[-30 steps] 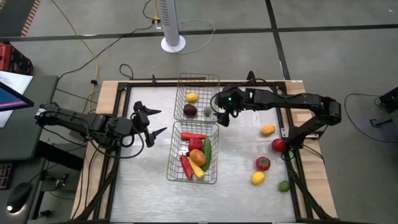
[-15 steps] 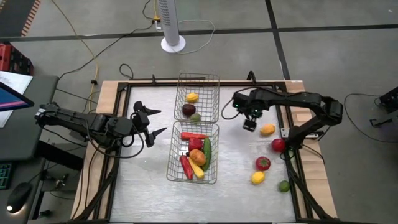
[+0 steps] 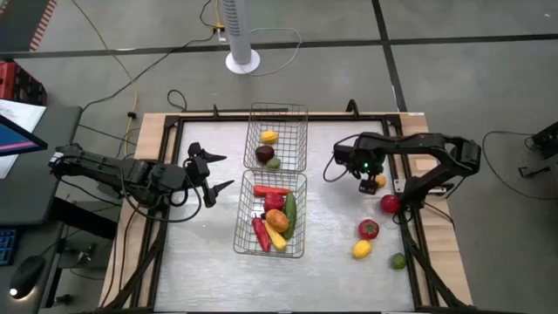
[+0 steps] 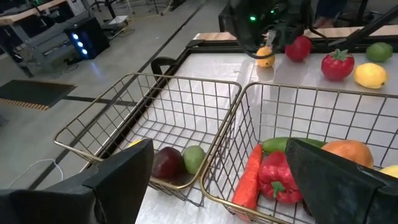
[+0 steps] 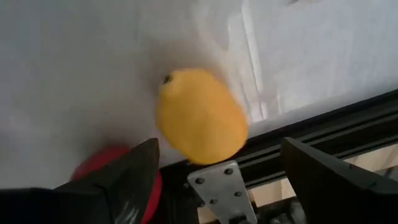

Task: Sort produce into baskets
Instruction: Put the top yellow lemon into the top wire basket

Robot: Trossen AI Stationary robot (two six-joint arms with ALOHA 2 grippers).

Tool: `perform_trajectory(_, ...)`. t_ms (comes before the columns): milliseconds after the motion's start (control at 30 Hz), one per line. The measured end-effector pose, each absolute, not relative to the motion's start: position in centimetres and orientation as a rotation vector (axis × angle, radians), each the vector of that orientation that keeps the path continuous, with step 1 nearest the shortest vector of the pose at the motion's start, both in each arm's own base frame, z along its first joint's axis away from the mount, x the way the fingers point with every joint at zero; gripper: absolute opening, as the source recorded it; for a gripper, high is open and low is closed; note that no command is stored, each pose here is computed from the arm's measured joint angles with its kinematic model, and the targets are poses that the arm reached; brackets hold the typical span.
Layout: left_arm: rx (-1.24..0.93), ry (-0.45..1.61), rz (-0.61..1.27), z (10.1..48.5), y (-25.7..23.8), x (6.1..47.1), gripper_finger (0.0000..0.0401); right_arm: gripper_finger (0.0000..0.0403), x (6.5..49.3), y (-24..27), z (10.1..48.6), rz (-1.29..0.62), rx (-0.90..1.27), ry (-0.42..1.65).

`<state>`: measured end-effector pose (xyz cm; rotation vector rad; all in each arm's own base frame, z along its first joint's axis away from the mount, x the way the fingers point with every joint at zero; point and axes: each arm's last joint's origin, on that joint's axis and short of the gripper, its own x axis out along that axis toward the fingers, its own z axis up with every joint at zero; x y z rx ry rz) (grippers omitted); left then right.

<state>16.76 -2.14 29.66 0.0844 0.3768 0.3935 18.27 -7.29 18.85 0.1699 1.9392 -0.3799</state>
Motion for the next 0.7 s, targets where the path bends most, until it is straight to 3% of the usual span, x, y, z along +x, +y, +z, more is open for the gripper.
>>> perform_trajectory(333,0.081,0.387,0.394,29.6,-2.1,16.7,0.0352,0.0359,17.9,-6.4,17.5,-0.379,0.063,2.007)
perform_trajectory(700,0.067,0.395,0.372,29.5,-2.2,16.7,0.0352,0.0319,18.6,-6.5,17.2,-0.325,0.083,1.927)
